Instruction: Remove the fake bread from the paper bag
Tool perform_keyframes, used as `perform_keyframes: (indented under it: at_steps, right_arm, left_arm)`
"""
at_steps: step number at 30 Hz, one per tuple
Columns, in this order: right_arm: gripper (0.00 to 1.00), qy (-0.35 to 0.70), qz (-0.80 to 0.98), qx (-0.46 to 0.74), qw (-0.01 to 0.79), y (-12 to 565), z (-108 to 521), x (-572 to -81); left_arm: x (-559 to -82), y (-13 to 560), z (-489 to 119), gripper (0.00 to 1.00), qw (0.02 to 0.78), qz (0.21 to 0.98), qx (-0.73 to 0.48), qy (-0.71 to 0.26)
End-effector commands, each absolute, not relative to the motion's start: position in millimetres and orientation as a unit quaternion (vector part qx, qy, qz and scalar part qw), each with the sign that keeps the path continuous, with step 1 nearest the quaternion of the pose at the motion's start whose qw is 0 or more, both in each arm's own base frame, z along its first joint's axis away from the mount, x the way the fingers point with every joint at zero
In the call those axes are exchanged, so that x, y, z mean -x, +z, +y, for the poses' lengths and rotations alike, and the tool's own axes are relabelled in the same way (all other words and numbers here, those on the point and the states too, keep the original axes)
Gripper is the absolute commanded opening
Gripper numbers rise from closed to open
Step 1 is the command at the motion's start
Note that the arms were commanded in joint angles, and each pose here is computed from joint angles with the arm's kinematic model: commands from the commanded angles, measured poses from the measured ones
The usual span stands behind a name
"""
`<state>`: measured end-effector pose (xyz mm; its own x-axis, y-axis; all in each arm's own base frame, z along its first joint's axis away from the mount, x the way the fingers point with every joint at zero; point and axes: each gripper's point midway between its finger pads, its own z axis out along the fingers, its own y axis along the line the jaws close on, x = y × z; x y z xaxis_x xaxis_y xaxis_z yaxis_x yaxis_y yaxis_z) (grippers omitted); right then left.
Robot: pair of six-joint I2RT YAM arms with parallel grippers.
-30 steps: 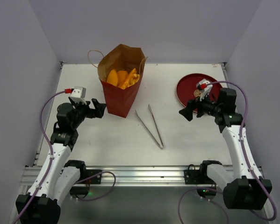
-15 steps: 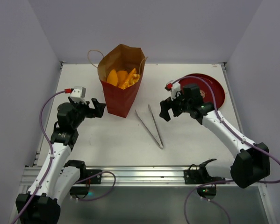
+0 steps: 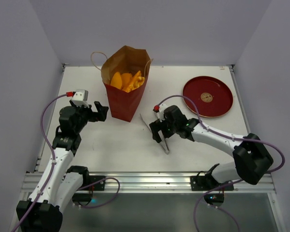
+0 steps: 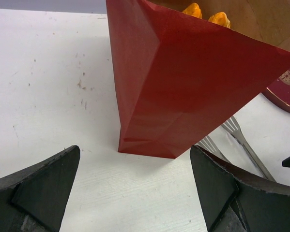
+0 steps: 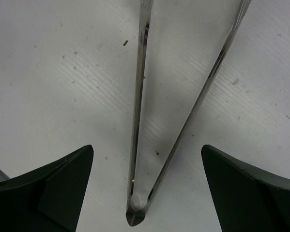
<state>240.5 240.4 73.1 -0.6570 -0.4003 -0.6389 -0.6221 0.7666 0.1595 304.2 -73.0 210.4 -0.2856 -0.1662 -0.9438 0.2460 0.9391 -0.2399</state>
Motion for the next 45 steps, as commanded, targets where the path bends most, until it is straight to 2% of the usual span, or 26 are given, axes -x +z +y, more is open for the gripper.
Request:
perform_keyframes:
  at_steps: [1,6,15,26,34,41,45]
  right_arm:
    - [0.99,0.173,0.891,0.25,0.338,77,249,-259]
    - [0.99,0.151,0.903,0.264,0.303,50,253,-253]
    - [0.99,0.092,0.906,0.27,0.312,35,242,-266]
    - [0.91,0.06,0.899,0.301,0.313,25,244,-266]
    - [0.73,0.053,0.901,0.304,0.304,21,244,-266]
    - [0.61,0.064,0.909,0.296,0.286,18,244,-264]
    - [0.59,0.071,0.917,0.283,0.272,15,242,-264]
  left_arm:
    - [-310,230,-70,1.0,0.625,0.764,-0.036,-0.158]
    - [-310,231,-71,1.0,0.626,0.763,-0.038,-0.16]
    - [-308,233,-73,1.0,0.627,0.76,-0.042,-0.166]
    - [-307,235,-74,1.0,0.629,0.758,-0.044,-0.168]
    - [-307,236,-74,1.0,0.63,0.757,-0.044,-0.168]
    - [-306,237,-74,1.0,0.631,0.756,-0.044,-0.167]
    - [-306,237,-74,1.0,0.632,0.756,-0.045,-0.168]
